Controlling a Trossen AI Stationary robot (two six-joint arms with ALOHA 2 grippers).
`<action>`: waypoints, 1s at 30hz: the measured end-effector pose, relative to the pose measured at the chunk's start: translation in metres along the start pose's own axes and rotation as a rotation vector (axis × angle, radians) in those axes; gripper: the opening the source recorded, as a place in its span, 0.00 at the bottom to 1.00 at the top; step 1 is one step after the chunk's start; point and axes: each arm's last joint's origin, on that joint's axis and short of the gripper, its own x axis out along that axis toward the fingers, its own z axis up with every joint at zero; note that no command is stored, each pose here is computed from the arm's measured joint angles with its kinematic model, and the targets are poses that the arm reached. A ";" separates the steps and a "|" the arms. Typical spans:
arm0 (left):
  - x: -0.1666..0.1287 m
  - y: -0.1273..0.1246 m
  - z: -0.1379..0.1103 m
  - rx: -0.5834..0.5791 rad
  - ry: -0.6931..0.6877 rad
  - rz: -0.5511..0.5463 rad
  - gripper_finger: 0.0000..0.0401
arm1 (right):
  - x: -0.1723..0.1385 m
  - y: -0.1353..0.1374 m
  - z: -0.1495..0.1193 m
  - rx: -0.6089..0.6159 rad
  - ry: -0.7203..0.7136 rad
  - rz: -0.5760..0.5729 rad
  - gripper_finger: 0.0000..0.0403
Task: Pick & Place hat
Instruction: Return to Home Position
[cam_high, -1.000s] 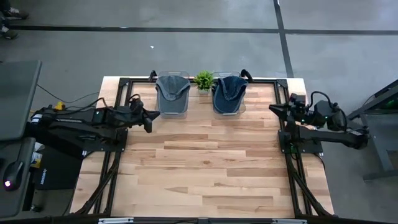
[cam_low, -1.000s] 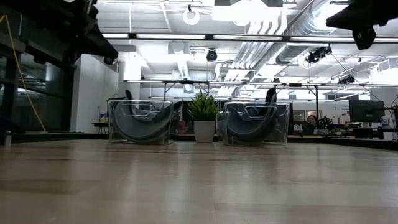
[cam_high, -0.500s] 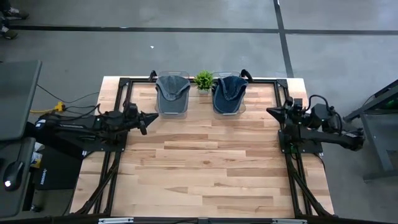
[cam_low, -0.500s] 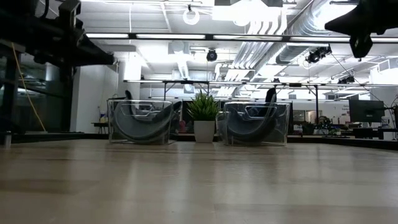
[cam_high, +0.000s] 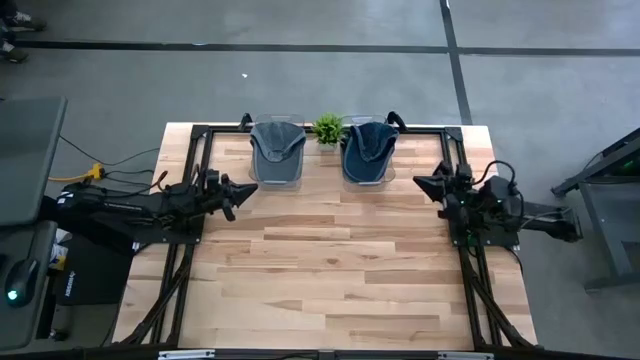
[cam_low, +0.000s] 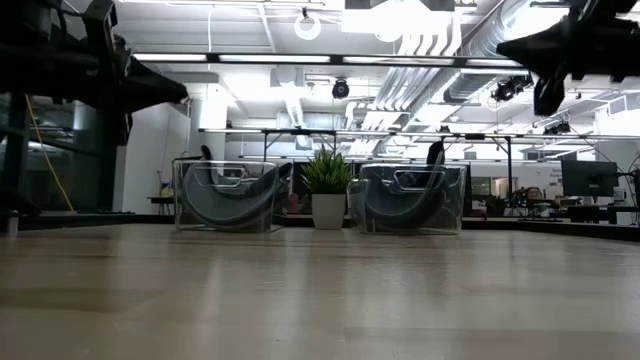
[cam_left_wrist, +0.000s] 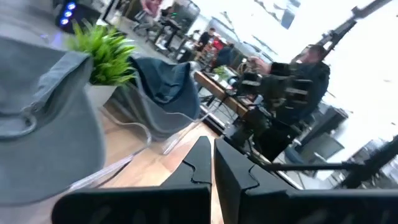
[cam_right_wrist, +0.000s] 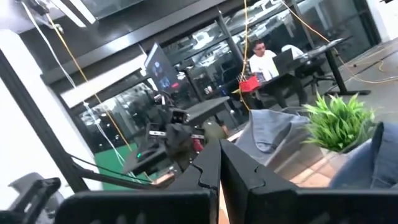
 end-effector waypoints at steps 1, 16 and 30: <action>0.000 0.000 0.000 0.015 -0.001 -0.007 0.00 | 0.001 -0.003 -0.006 0.007 -0.002 0.001 0.00; 0.000 -0.003 0.003 0.180 -0.029 -0.045 0.00 | 0.003 -0.014 -0.031 -0.084 0.020 0.017 0.00; 0.000 0.005 -0.007 0.356 0.063 0.033 0.00 | 0.002 -0.019 -0.043 -0.331 0.161 0.024 0.00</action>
